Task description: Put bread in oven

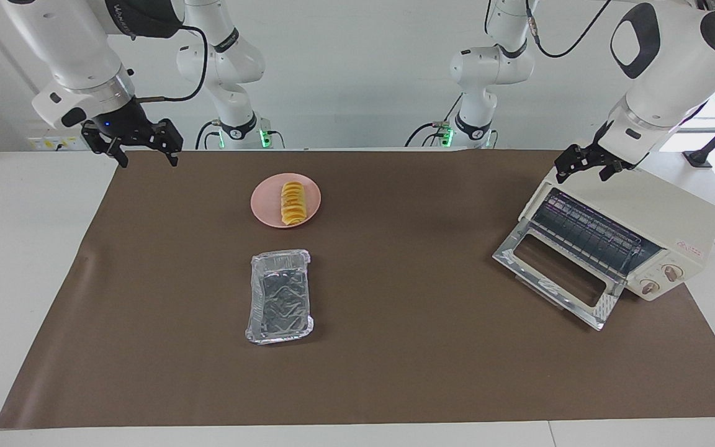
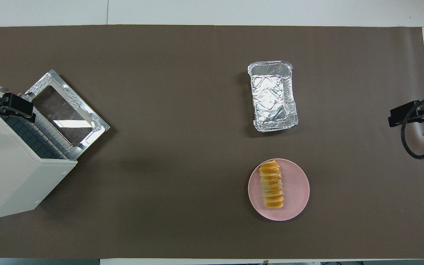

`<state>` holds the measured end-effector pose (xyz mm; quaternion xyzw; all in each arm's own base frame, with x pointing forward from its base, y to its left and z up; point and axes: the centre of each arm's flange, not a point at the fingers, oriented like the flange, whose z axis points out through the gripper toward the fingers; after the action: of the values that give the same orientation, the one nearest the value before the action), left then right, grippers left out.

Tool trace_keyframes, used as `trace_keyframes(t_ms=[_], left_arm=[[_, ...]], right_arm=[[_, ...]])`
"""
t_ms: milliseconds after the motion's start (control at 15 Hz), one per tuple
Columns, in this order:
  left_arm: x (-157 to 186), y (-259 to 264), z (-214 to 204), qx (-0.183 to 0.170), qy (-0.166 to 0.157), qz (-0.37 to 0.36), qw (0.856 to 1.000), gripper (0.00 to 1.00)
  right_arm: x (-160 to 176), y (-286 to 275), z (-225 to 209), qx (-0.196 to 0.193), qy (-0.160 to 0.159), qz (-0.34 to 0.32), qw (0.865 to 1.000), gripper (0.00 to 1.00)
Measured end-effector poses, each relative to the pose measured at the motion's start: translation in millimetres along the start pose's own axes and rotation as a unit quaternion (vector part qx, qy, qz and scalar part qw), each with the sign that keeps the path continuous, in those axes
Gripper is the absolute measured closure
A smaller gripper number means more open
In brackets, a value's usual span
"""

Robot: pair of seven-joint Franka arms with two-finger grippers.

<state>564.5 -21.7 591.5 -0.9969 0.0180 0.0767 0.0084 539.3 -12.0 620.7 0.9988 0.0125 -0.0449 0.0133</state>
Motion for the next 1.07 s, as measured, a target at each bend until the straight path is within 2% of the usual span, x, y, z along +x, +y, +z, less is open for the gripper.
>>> trace_keyframes(t_ms=[669,936,1070], left_arm=[[0,0,0,0.0,0.0,0.0,1.0,0.0],[0,0,0,0.0,0.0,0.0,1.0,0.0],[0,0,0,0.0,0.0,0.0,1.0,0.0]], right_arm=[[-1,-6,2,0.0,-0.004,-0.006,1.0,0.0],[-8,-15,15,0.002,-0.021,-0.013,1.0,0.0],[-17,-38,30,0.0,-0.033,-0.022,0.999,0.0]])
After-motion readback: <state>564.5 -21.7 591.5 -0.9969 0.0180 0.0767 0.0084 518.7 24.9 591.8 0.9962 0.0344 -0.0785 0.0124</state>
